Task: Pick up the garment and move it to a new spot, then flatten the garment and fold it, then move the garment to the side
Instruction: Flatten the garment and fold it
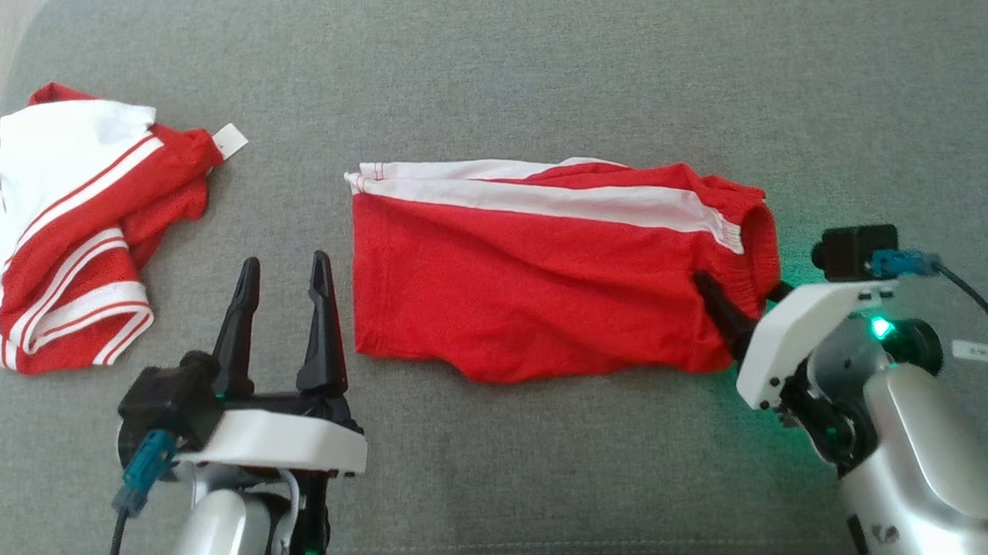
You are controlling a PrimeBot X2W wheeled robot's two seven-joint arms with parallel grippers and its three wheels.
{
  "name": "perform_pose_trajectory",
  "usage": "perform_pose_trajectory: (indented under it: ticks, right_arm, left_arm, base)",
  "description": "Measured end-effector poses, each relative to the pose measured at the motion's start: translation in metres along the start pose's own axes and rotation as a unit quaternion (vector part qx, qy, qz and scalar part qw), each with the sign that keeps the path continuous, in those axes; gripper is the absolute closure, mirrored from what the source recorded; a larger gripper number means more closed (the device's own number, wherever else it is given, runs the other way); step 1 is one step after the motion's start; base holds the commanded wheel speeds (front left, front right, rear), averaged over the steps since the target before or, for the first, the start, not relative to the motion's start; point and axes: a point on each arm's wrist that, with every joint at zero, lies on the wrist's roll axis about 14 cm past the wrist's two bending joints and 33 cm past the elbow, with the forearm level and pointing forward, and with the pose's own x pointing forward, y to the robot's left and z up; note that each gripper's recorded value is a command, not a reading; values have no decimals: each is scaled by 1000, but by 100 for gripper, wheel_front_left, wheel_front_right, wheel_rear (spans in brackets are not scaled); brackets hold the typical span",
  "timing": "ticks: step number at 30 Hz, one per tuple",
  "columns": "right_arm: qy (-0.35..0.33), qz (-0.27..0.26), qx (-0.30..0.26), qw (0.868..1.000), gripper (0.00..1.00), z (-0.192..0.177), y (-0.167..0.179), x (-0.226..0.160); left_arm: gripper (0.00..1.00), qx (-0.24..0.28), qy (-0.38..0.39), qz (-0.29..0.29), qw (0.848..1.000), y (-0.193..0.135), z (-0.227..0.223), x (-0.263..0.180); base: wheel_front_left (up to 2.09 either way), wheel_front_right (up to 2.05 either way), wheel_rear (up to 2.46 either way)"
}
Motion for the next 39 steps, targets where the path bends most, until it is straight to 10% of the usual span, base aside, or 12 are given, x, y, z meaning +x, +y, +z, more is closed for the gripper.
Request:
perform_pose_trajectory:
  ticks: [3,5,21,39]
  right_arm:
    - [12,10,5,1000,65,0,4,2]
    - [19,15,14,1000,100,-1,4,2]
    - [8,-92,-8,996,100,45,-104,-61]
    - [-23,114,57,992,100,43,46,-39]
  left_arm:
    - [0,5,-1,-1,1000,1,0,0]
    - [0,5,-1,-5,1000,-1,0,-1]
    - [0,0,-4,-52,999,-32,-1,3]
    - [0,3,-5,-45,999,-26,0,0]
  base:
    - [0,0,0]
    - [0,0,0]
    - [0,0,0]
    - [0,0,0]
